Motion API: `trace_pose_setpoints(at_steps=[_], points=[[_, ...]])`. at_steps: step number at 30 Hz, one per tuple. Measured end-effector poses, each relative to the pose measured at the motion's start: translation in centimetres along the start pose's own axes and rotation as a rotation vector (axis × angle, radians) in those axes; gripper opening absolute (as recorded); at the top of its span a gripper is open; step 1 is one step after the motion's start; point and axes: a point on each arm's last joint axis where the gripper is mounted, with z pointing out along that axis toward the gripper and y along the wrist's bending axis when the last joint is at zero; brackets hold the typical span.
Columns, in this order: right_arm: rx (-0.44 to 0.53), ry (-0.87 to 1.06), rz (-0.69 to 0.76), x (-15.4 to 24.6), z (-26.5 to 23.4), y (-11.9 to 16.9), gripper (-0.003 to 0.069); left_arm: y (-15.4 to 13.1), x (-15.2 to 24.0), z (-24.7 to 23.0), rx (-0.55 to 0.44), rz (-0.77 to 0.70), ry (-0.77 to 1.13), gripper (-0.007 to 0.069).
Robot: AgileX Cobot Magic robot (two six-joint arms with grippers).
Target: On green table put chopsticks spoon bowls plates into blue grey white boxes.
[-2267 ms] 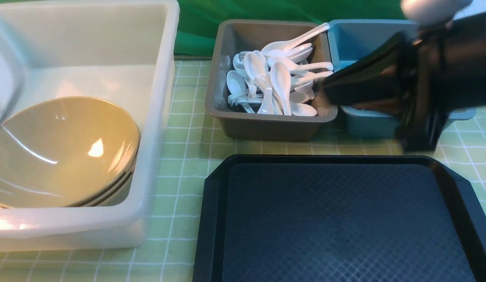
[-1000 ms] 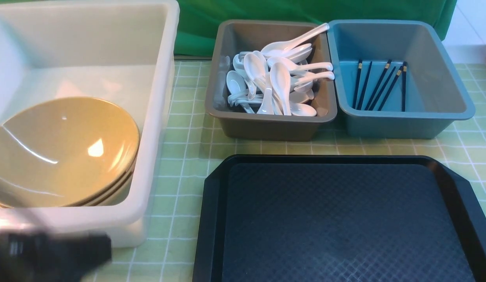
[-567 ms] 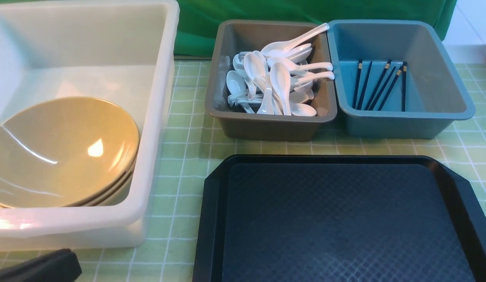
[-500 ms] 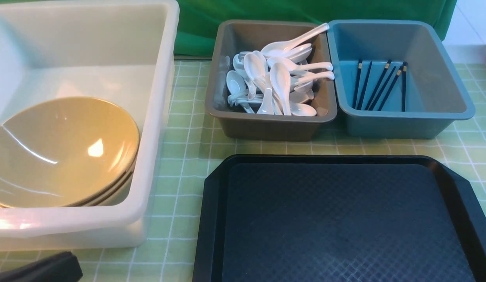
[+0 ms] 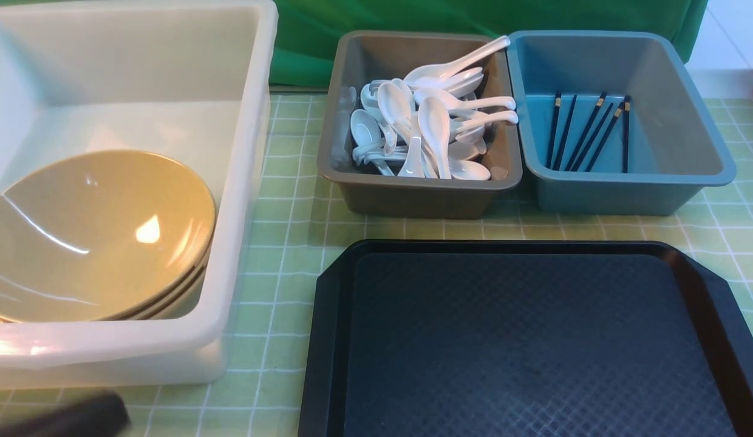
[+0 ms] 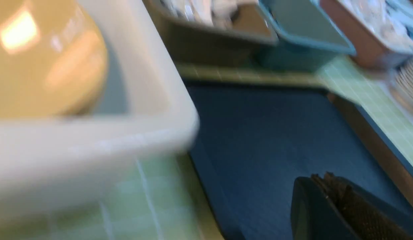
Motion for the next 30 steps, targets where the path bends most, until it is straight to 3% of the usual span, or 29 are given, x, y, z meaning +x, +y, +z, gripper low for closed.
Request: trace_pose_setpoints(at_steps=[5,10,17,30], points=[[-0.004,0.006,0.000,0.1,0.0,0.0,0.0089,1.9,-1.4,0.3,-0.187,0.199,-0.230,-0.0002],[-0.005,0.008,0.000,0.1,0.0,0.0,0.0091,3.3,-0.4,0.7,-0.297,0.263,-0.286,-0.0002],[-0.005,0.008,0.000,0.1,0.0,0.0,0.0096,4.7,2.9,1.4,-0.340,0.199,-0.287,-0.0002],[-0.005,0.008,0.000,0.1,0.0,0.0,0.0101,6.7,8.3,3.9,-0.366,0.165,-0.117,-0.0002]])
